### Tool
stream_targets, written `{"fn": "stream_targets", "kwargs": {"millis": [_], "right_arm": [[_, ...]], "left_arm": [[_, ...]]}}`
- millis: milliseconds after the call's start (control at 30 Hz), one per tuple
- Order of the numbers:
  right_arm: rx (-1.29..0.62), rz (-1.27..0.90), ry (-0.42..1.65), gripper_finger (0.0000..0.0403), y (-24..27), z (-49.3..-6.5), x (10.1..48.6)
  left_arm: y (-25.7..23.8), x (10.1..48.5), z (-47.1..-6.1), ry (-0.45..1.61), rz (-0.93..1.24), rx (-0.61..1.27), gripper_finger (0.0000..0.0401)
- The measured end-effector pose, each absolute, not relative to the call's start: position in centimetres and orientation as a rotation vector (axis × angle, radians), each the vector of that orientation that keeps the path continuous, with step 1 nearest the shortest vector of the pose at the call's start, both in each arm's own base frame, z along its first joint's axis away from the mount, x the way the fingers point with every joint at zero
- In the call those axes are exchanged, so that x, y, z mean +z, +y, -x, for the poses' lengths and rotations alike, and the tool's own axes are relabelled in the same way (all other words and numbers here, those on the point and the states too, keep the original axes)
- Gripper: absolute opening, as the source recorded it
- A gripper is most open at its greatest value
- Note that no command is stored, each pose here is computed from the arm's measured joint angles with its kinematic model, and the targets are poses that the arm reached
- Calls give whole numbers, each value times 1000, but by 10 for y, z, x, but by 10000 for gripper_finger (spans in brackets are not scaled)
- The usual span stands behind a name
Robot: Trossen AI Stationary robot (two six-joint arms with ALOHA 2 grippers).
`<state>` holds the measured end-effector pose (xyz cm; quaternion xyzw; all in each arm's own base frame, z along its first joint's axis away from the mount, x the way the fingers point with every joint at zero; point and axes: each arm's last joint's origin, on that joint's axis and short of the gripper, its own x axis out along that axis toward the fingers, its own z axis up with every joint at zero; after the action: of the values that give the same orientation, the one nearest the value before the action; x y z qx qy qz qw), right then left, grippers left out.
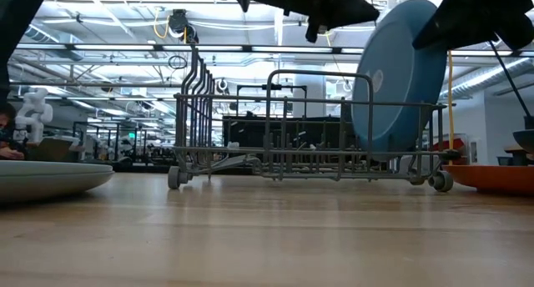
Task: Sort dishes
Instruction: Put the blue plate into the dish rack
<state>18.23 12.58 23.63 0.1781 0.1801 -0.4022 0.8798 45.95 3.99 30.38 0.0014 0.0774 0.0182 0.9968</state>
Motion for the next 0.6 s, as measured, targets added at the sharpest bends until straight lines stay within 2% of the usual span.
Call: {"fn": "stream_targets", "kwargs": {"millis": [133, 300, 600], "right_arm": [[-832, -350, 387, 123, 126, -182, 236], [-830, -333, 392, 162, 126, -182, 236], [-835, -320, 396, 244, 125, -181, 236]], "left_arm": [[40, 309, -460, 99, -7, 39, 57], [40, 307, -460, 128, -5, 41, 85], [40, 301, -459, 185, -1, 41, 94]]}}
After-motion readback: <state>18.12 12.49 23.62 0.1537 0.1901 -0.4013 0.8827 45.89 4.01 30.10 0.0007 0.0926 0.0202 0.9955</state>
